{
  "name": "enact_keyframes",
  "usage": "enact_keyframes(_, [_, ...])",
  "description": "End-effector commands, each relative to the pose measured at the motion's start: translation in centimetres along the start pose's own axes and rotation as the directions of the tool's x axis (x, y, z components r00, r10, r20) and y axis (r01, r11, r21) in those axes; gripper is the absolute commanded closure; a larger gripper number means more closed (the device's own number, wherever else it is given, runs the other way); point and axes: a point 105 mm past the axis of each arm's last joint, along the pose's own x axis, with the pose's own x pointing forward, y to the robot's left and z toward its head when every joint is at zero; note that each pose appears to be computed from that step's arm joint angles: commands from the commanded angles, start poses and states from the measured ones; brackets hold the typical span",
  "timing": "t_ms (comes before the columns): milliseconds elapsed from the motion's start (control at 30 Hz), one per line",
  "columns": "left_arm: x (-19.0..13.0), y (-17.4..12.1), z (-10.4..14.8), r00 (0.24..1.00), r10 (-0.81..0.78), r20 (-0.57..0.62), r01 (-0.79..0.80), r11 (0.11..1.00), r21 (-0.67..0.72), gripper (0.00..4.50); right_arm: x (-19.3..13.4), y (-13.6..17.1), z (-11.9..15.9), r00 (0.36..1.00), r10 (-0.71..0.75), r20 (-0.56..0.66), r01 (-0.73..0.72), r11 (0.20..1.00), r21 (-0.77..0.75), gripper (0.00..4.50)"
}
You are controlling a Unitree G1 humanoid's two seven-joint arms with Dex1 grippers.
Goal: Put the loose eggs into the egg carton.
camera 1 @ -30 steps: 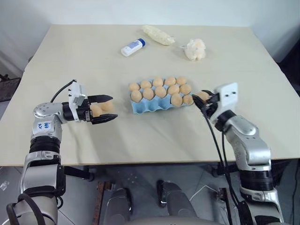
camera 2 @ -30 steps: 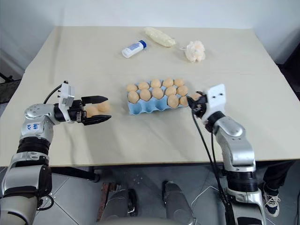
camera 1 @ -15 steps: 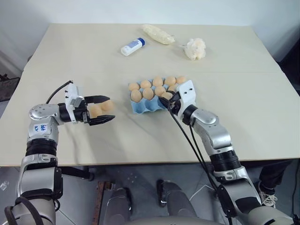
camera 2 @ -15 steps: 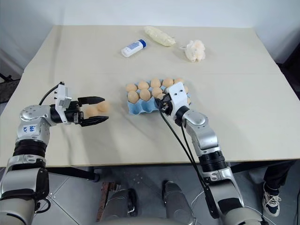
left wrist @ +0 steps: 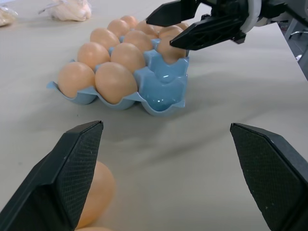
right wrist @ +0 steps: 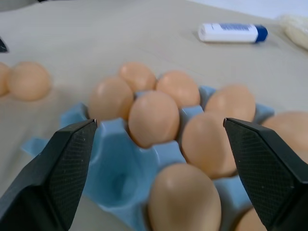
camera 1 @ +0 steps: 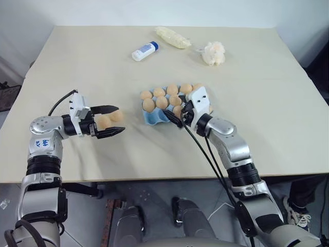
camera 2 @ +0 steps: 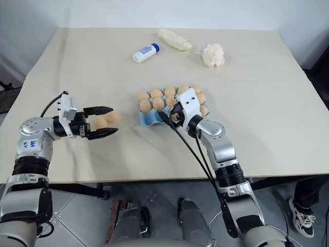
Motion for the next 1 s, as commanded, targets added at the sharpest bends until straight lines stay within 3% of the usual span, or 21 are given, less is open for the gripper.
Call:
enact_keyframes(33, [-0.9,0.7,1.7,0.998,0.052,0.037,-0.054,0.997,0.057,0.00,-0.9,-0.3,2.1,0.998,0.026,0.056,-0.024,0.999,-0.040,0.03])
enact_keyframes(200, [-1.4,0.8,2.9,0.990,0.116,0.085,-0.123,0.989,0.077,0.00,-3.6,-1.2,3.8,0.987,0.123,0.102,-0.109,0.985,-0.132,0.03])
enact_keyframes(333, [-2.4,1.1,3.1,0.966,0.230,0.113,-0.241,0.966,0.090,0.00,-6.0,-2.1,3.4,0.975,0.214,0.066,-0.201,0.966,-0.165,0.03])
enact_keyframes(533, [-5.6,2.3,3.8,0.796,0.570,0.202,-0.590,0.805,0.054,0.00,-10.5,-2.8,1.7,0.900,0.435,0.017,-0.431,0.896,-0.104,0.03])
enact_keyframes(767, [-8.8,0.9,2.1,0.561,0.818,0.125,-0.817,0.571,-0.074,0.00,-12.9,-3.7,0.5,0.846,0.532,-0.033,-0.533,0.843,-0.073,0.03])
enact_keyframes(833, [-9.2,-0.1,1.5,0.531,0.842,0.098,-0.836,0.539,-0.098,0.00,-13.5,-3.8,0.7,0.828,0.560,-0.018,-0.560,0.826,-0.067,0.03])
enact_keyframes(1000, [-9.8,-3.4,0.2,0.539,0.842,0.038,-0.832,0.539,-0.130,0.00,-14.0,-4.3,1.2,0.807,0.590,-0.005,-0.589,0.805,-0.069,0.03])
